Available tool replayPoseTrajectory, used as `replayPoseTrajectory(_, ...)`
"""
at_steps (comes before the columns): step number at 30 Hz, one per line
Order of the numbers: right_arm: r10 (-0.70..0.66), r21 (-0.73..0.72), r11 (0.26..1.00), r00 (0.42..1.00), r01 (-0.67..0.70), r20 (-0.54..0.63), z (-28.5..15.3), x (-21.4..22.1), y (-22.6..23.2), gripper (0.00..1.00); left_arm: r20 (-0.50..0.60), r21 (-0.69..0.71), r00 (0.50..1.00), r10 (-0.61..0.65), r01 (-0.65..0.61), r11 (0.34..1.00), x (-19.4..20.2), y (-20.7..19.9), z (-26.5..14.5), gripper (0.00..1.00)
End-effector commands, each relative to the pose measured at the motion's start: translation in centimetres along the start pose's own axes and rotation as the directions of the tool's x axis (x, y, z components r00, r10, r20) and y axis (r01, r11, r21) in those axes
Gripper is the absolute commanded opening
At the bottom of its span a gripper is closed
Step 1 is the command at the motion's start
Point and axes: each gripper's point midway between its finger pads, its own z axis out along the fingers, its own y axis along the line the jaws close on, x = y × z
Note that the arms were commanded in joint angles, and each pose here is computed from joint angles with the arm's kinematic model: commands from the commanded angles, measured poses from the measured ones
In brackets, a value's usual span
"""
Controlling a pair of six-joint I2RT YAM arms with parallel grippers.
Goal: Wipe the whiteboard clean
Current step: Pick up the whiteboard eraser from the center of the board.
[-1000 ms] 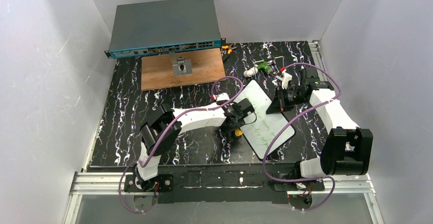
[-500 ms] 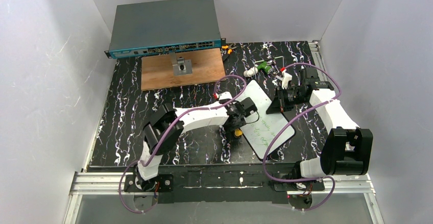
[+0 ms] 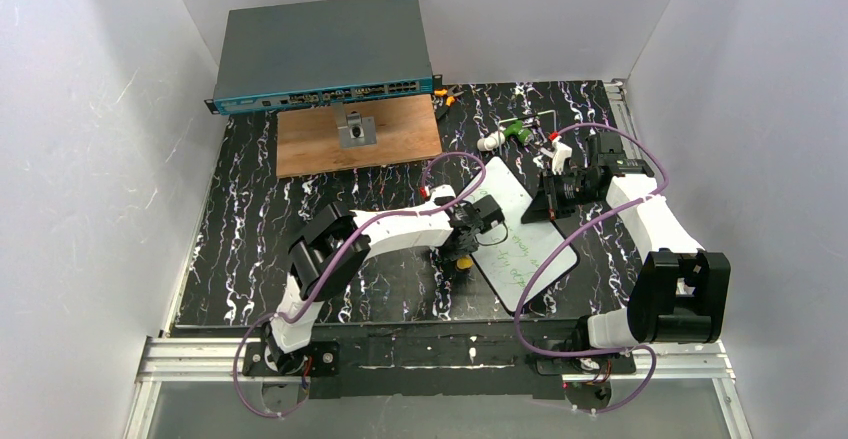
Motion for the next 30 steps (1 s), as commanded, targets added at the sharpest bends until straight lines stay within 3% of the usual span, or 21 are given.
replayPoseTrajectory(1, -0.157, 0.112, 0.982, 0.987, 0.152, 0.042, -0.5, -1.4, -2.3, 0.01, -0.003, -0.003, 1.000, 0.016, -0.016, 1.000, -0.1, -0.1, -0.8, 0.28)
replayPoseTrajectory(8, -0.161, 0.114, 0.981, 0.986, 0.156, 0.038, -0.5, -1.3, -2.3, 0.01, 0.002, 0.034, 0.999, 0.035, -0.035, 0.999, -0.2, -0.1, -1.0, 0.09)
replayPoseTrajectory(15, -0.178, 0.087, 0.981, 0.984, 0.175, 0.024, -0.5, -1.0, -1.9, 0.01, 0.102, 0.209, 0.989, 0.104, -0.124, 0.970, -2.1, -0.2, -3.4, 0.00)
replayPoseTrajectory(20, -0.189, 0.056, 0.981, 0.982, 0.188, 0.026, -0.5, -0.8, -1.4, 0.01, 0.142, 0.408, 0.978, 0.151, -0.197, 0.891, -2.4, -0.4, -4.9, 0.00)
replayPoseTrajectory(30, -0.209, 0.023, 0.978, 0.978, 0.209, 0.018, -0.3, -0.5, -0.9, 0.01, 0.228, 0.635, 0.944, 0.239, -0.330, 0.698, -2.6, 2.3, -5.8, 0.00)
